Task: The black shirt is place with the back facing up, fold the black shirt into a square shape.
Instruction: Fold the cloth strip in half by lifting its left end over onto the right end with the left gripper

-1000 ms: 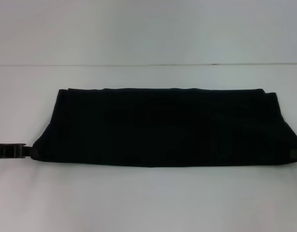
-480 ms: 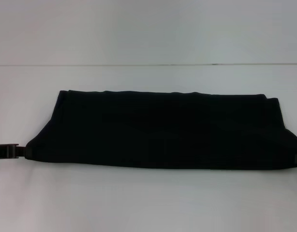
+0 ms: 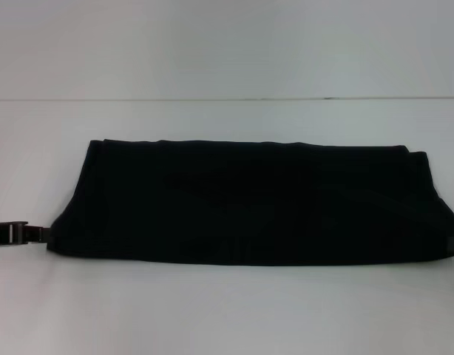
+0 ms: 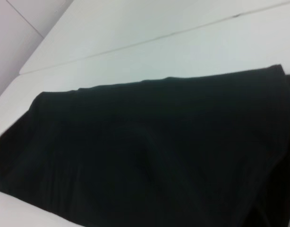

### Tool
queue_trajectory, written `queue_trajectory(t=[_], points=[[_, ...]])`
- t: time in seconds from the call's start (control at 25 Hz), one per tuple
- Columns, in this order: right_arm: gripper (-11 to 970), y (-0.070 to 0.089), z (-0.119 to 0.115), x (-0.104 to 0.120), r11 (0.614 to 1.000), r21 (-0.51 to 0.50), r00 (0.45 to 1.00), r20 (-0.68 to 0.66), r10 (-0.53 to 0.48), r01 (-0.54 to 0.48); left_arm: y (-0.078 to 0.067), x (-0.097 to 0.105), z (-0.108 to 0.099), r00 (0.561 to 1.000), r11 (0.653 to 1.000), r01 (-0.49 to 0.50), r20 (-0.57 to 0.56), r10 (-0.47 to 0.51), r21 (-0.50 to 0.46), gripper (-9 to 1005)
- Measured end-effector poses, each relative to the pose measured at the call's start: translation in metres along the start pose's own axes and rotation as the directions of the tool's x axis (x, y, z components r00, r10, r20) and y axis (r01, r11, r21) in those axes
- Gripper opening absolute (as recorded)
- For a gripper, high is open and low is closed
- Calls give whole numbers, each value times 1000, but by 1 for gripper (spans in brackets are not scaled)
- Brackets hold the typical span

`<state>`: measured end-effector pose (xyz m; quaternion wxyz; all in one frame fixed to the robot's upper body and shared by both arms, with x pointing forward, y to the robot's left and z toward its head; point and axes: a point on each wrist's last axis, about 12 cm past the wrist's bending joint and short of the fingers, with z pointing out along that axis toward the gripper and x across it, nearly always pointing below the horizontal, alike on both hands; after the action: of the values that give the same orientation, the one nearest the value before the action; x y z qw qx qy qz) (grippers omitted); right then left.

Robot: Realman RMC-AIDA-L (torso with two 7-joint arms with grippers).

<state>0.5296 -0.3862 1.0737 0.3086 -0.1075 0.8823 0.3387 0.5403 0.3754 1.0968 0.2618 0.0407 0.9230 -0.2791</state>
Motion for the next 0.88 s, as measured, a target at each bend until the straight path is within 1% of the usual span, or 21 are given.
queue_trajectory(t=[0.12,0.24,0.28,0.32,0.36,0.4,0.48,0.56,0.6,0.68,0.8,0.88], points=[[114,-1,-10,-5,1000,7,1000,27,4,-5,2,0,-5,1000,1000,19,4,-19,-20,53],[126,-2,-25,-11,1000,12,998,64,6,-6,5,-1,-14,999,998,42,15,-41,-43,55],[241,-2,-30,-13,1000,11,997,76,4,-5,5,0,-17,999,998,50,15,-50,-47,56],[355,-1,-36,-15,1000,7,996,90,2,-2,5,0,-20,998,997,59,15,-58,-48,97],[378,0,-40,-17,1000,1,995,102,0,0,5,0,-20,998,997,59,15,-58,-48,137],[401,2,-45,-18,1000,-9,993,115,-3,5,1,1,-26,997,997,73,-1,-73,-22,178],[447,6,-51,-23,999,-35,990,141,-14,19,-3,2,-31,997,997,74,-18,-74,7,259],[494,11,-54,-29,997,-66,987,159,-30,41,-9,2,-34,997,996,68,-46,-66,50,398],[517,13,-53,-33,996,-78,986,163,-39,52,-11,2,-35,996,996,67,-55,-63,64,467],[563,16,-48,-40,993,-92,986,159,-55,70,-15,2,-36,996,993,62,-76,-55,101,561],[622,18,-38,-48,993,-86,988,137,-70,82,-19,1,-34,995,990,59,-93,-48,126,703],[648,19,-30,-53,992,-81,989,122,-82,93,-21,1,-31,994,988,61,-103,-47,140,730]])
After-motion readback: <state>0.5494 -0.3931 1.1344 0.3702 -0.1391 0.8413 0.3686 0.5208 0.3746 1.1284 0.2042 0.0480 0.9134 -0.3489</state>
